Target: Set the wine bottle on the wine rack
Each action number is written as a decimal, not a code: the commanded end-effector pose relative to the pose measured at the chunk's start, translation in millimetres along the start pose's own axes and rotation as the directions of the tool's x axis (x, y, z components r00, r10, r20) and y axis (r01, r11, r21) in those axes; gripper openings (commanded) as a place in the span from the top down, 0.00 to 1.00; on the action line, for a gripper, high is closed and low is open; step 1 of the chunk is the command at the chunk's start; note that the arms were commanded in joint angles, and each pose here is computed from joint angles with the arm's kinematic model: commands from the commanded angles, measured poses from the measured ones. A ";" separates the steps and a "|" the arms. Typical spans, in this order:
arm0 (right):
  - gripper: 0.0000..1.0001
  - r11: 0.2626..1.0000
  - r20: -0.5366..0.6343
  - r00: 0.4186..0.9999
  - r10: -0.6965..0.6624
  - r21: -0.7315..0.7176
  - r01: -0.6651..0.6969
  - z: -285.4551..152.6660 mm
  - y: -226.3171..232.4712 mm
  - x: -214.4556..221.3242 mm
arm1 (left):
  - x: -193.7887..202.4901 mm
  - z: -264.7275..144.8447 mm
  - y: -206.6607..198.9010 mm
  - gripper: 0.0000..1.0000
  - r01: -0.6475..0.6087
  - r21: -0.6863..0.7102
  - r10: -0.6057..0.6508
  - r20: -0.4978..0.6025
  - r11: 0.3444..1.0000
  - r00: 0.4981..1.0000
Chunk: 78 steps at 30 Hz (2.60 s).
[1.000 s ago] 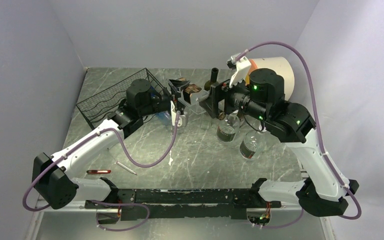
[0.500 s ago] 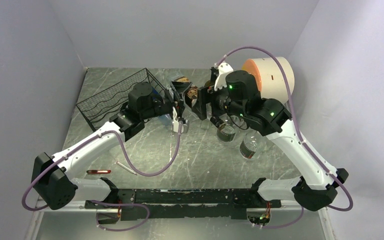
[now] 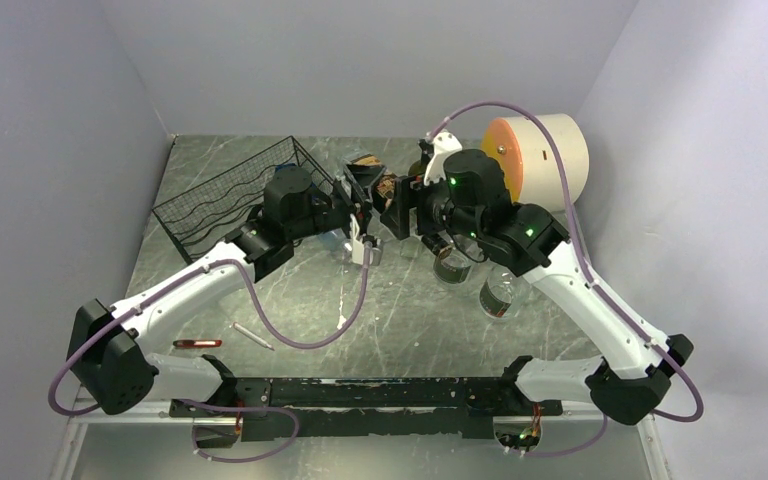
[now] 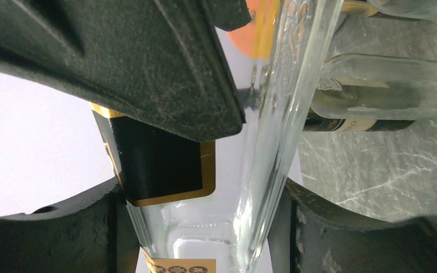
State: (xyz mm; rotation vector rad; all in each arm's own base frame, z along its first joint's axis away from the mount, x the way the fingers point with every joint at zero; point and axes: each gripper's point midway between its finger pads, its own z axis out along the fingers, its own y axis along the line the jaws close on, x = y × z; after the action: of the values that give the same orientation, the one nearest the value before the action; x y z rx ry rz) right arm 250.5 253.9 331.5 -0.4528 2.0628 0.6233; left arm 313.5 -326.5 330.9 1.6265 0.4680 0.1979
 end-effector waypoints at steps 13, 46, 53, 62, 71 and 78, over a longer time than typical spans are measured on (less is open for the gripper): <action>1.00 0.995 0.217 0.976 0.027 0.084 -0.046 -22.7 -15.4 -40.6 | -42.6 -20.2 41.2 0.01 0.422 -0.210 -0.384 0.199 0.882 0.902; 1.00 0.928 0.056 0.998 0.008 -0.373 0.014 86.2 86.7 75.6 | -12.5 -143.8 70.0 0.00 0.848 -0.517 -0.935 0.345 -0.117 0.081; 1.00 0.943 0.007 0.999 -0.038 -0.331 0.038 135.5 110.8 118.7 | -5.4 -156.3 60.7 0.00 0.811 -0.569 -0.943 0.326 -0.136 0.071; 1.00 0.937 0.013 1.000 -0.019 -0.347 0.022 168.5 130.4 120.6 | -5.6 -164.0 54.5 0.00 0.801 -0.584 -0.951 0.302 -0.131 0.064; 1.00 0.945 0.041 0.999 -0.025 -0.325 0.038 175.3 128.1 115.5 | -3.3 -174.3 55.3 0.00 0.782 -0.611 -0.949 0.305 -0.127 0.084; 1.00 0.956 0.064 0.997 -0.039 -0.289 0.056 190.4 127.1 109.4 | -0.4 -173.4 52.2 0.00 0.771 -0.625 -0.957 0.278 -0.120 0.076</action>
State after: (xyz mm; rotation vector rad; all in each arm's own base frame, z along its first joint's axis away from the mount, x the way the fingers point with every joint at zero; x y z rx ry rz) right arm 223.7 425.3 114.4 -0.7410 2.1448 0.8094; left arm 253.7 -175.6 400.8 0.2071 1.4853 -0.5017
